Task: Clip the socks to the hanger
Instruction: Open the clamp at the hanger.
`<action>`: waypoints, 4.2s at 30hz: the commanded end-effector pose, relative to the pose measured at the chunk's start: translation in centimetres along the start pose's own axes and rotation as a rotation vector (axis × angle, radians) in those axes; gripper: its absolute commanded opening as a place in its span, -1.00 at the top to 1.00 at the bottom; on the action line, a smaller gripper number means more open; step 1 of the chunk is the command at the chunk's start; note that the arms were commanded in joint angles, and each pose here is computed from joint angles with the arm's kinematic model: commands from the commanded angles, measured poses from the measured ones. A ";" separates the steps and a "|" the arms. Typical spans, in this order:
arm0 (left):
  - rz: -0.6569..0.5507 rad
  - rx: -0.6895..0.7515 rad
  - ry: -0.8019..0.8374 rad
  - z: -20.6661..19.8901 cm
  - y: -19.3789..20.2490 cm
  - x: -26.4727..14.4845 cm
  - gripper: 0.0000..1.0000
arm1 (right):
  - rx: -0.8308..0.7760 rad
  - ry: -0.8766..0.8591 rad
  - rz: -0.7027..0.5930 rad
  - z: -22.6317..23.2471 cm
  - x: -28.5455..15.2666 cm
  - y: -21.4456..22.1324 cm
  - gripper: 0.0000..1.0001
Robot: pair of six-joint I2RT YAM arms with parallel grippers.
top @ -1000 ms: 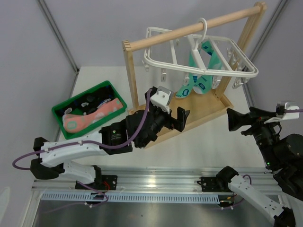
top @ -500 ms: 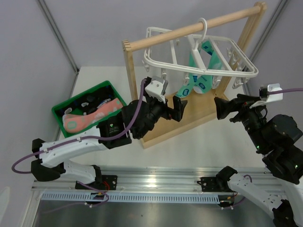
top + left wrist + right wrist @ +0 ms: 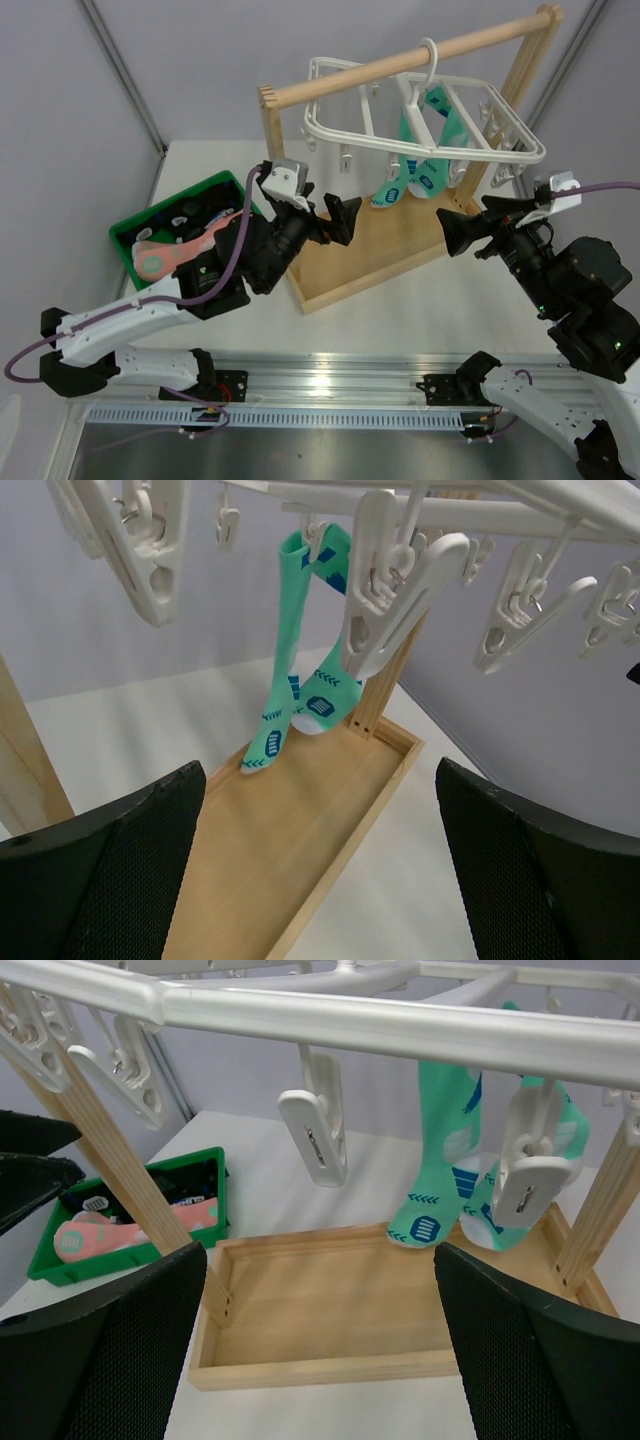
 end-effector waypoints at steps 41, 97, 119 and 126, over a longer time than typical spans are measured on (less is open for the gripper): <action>-0.266 0.183 -0.111 -0.1 -5.7 2.8 0.18 | 0.003 -0.085 -0.029 1.2 -0.4 -0.5 -0.95; -0.167 0.316 0.383 -2.8 -4.5 0.3 0.99 | 0.337 -0.572 0.112 13.1 7.0 -4.5 -0.56; -0.123 0.324 0.447 -3.8 -3.9 0.3 0.99 | 0.366 -0.506 0.156 11.5 4.7 -2.0 -0.37; -0.100 0.326 0.456 -3.8 -3.4 0.3 0.99 | 0.375 -0.486 0.120 11.9 6.2 -2.5 -0.40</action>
Point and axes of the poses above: each gripper's point midway between its finger pads, its own x axis out along the fingers, its own z axis along the line the jaws close on, y = z × x, the point moved 3 cm from there along -x, back along the fingers, and after that the axes turned 6 degrees about x, right-handed, at the moved point
